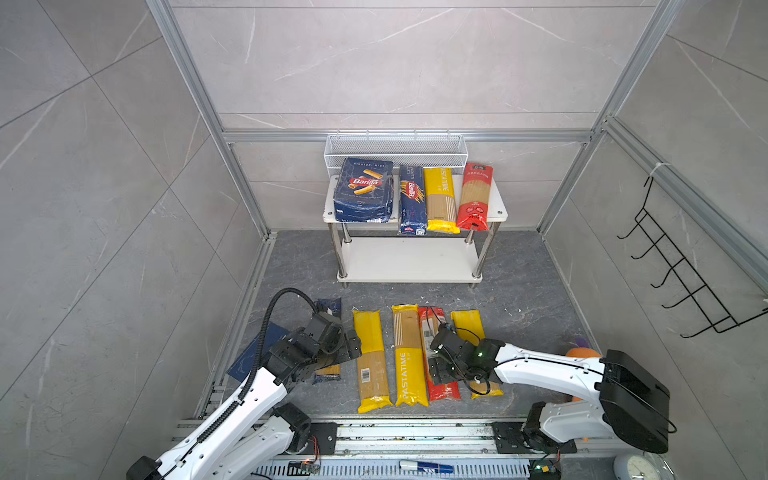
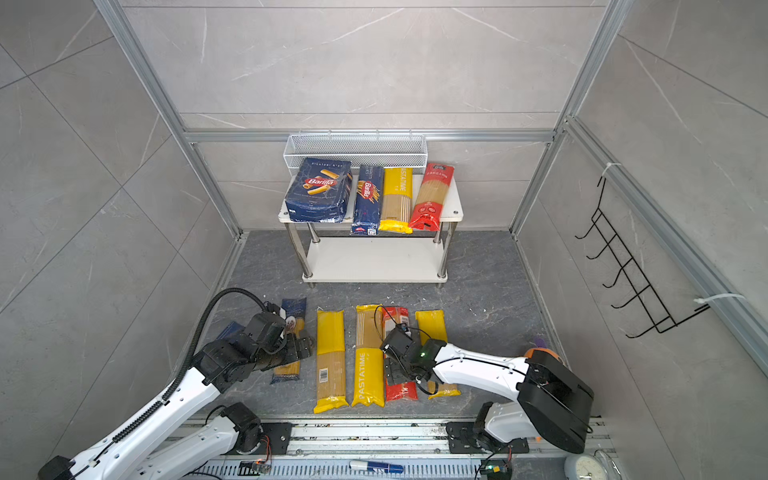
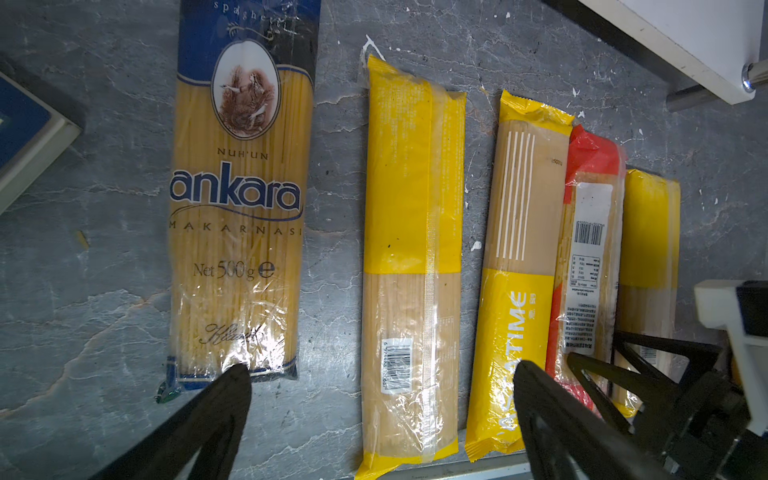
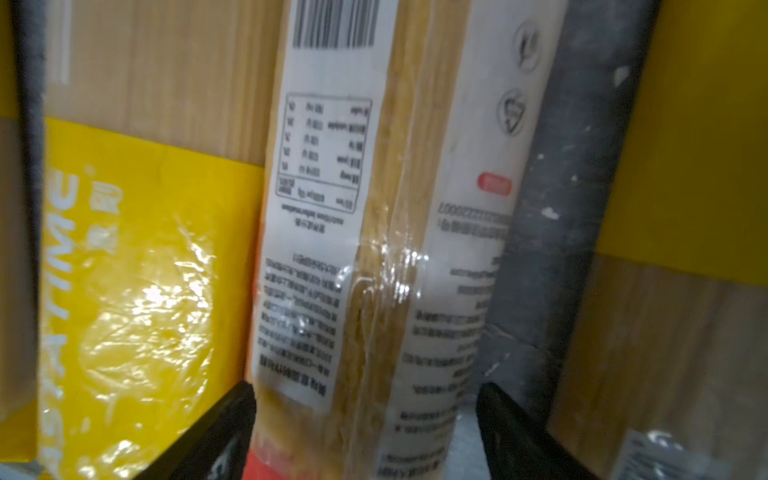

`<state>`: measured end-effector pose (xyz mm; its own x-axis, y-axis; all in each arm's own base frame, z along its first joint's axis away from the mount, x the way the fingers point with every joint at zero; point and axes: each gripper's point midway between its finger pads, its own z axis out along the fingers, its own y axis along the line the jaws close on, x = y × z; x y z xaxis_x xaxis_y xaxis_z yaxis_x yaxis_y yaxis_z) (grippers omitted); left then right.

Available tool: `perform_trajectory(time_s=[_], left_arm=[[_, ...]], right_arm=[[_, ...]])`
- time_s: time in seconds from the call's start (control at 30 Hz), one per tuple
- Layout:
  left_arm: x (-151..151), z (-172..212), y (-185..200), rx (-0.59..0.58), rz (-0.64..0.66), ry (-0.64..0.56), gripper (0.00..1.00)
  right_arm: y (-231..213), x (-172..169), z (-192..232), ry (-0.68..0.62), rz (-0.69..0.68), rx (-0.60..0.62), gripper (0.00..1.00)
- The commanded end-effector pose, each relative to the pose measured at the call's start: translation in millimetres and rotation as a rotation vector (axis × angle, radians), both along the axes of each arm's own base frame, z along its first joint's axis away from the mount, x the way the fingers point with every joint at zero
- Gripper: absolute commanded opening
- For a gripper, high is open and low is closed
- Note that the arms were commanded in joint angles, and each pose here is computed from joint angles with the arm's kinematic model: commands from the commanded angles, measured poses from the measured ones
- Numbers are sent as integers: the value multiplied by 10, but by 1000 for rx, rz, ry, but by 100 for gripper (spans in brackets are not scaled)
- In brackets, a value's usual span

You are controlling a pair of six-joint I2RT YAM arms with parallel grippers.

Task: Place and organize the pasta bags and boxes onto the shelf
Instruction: 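Grasp the red-and-white labelled spaghetti bag with the right gripper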

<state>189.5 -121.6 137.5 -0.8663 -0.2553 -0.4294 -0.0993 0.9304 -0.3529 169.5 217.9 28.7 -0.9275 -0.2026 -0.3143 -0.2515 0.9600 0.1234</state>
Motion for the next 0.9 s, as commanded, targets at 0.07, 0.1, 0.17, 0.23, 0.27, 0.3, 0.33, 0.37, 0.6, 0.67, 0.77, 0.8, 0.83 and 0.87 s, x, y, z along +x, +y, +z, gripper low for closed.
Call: perform_trajectory(time_s=[0.07,0.1,0.17,0.23,0.27,0.3,0.33,0.37,0.6,0.67,0.77,0.8,0.83,0.87], left_arm=[[38,112,28,16,-2,-28,100],[32,106,34,17,-2,-26,100],[18,102,53,20,2,-26,100],[3,98,69,23,2,-28,100],[-2,104,76,21,5,-31,100],[-10,99,82,22,5,-30,100],[-13,105,88,21,7,-32,100],[-18,102,93,22,7,-32,100],[-50,97,131,27,14,-32,100],[-54,110,141,27,16,-36,100],[-56,119,150,29,17,-40,100],[-54,122,151,29,18,-42,100],[-53,119,154,31,19,-40,100],[-50,123,151,30,19,-41,100]], right_arm=[[-50,-38,-233,3,-38,-80,86],[-42,-46,-255,6,-39,-82,86],[-39,-63,-311,13,-40,-91,86],[-64,-70,-365,20,-48,-113,86],[-82,-85,-407,26,-49,-126,85],[-85,-93,-436,31,-49,-134,85],[-104,-104,-485,41,-50,-150,84],[-112,-111,-515,45,-50,-160,81],[-146,-188,-680,82,-72,-172,27],[-136,-188,-619,65,-75,-148,21],[-110,-172,-454,30,-66,-94,13],[-105,-163,-386,15,-67,-75,12],[-94,-146,-312,-1,-65,-55,11],[-94,-132,-253,-15,-66,-45,10]])
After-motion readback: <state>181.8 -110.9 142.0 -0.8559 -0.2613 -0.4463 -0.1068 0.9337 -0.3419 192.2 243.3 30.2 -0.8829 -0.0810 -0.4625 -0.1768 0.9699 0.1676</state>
